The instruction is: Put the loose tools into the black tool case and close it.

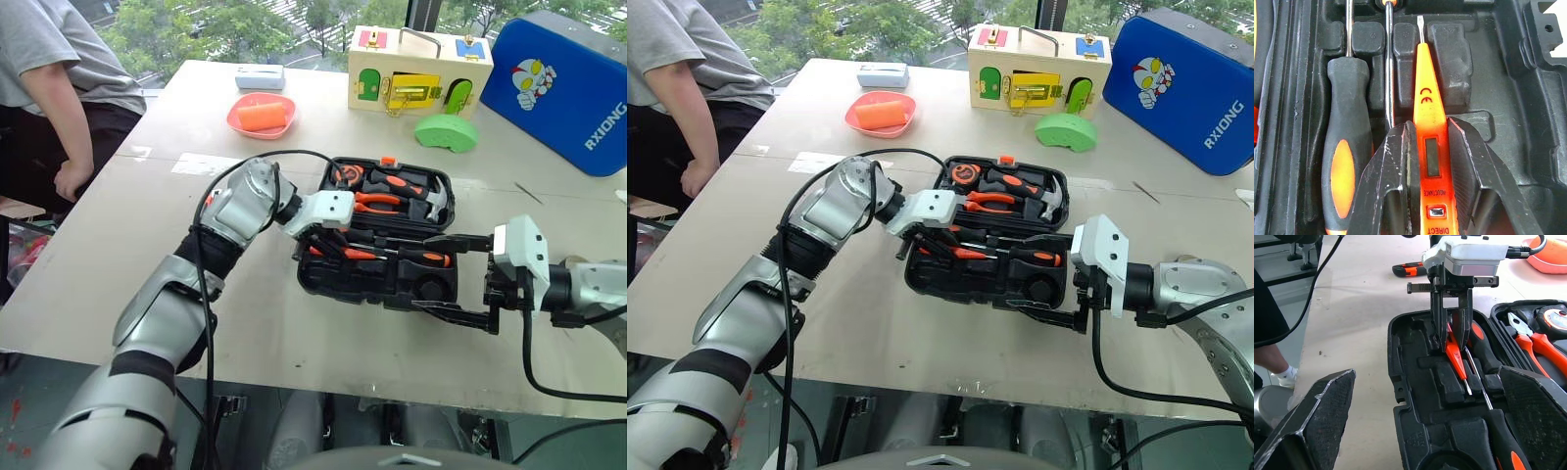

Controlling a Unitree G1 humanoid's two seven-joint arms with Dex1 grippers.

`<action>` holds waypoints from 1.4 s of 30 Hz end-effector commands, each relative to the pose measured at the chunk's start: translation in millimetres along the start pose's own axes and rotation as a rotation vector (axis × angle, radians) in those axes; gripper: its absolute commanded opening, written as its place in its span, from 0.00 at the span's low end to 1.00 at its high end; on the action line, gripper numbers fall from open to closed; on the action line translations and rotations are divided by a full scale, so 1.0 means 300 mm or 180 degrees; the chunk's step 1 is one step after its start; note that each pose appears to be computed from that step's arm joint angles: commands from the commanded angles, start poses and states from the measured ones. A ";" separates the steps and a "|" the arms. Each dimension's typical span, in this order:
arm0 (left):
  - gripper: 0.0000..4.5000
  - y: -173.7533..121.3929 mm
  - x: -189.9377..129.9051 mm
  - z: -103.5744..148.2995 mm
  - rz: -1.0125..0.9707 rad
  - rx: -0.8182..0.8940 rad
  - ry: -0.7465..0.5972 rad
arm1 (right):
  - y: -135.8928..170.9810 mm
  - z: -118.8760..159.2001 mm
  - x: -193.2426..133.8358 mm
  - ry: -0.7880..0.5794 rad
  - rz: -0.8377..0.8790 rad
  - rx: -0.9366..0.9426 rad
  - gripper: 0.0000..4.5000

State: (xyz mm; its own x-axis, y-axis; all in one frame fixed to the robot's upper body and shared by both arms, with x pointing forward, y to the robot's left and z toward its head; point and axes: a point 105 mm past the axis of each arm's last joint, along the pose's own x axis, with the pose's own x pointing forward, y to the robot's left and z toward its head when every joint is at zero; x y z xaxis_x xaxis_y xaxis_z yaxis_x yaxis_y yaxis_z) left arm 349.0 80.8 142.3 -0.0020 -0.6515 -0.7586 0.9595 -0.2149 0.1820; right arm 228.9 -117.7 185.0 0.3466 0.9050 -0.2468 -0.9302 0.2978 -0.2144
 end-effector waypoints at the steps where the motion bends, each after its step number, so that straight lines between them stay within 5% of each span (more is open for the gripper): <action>1: 0.13 -0.015 -0.006 -0.014 -0.0069 -0.0012 0.0010 | 0.006 0.032 0.000 -0.0075 0.0004 -0.0115 1.00; 3: 0.13 -0.017 -0.011 -0.014 -0.0077 -0.0030 -0.0003 | 0.004 0.033 0.001 -0.0079 0.0002 -0.0112 1.00; 4: 0.35 -0.018 -0.016 -0.011 -0.0075 -0.0038 -0.0023 | 0.004 0.034 0.003 -0.0082 0.0001 -0.0109 1.00; 8: 0.67 -0.031 -0.066 0.012 -0.0077 -0.0065 -0.0164 | 0.003 0.035 0.007 -0.0087 0.0006 -0.0096 1.00; 17: 0.67 -0.074 -0.251 0.049 0.0199 -0.0742 -0.1161 | 0.003 0.028 0.004 -0.0064 0.0017 -0.0064 1.00; 24: 0.00 -0.034 -0.160 -0.044 0.0626 -0.1086 -0.1331 | -0.003 0.025 0.002 -0.0040 0.0032 -0.0070 1.00; 42: 0.00 -0.049 -0.016 -0.123 0.0554 -0.1160 -0.1013 | 0.002 0.021 0.008 -0.0062 0.0054 -0.0034 1.00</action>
State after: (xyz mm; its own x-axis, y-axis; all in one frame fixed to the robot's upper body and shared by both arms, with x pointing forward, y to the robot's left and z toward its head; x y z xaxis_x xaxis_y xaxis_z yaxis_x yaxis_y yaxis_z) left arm 346.3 110.9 129.8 0.1319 -0.8750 -0.4659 0.9899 0.1413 0.0148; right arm 232.0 -116.9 184.9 0.3406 0.9077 -0.2452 -0.9342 0.2973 -0.1971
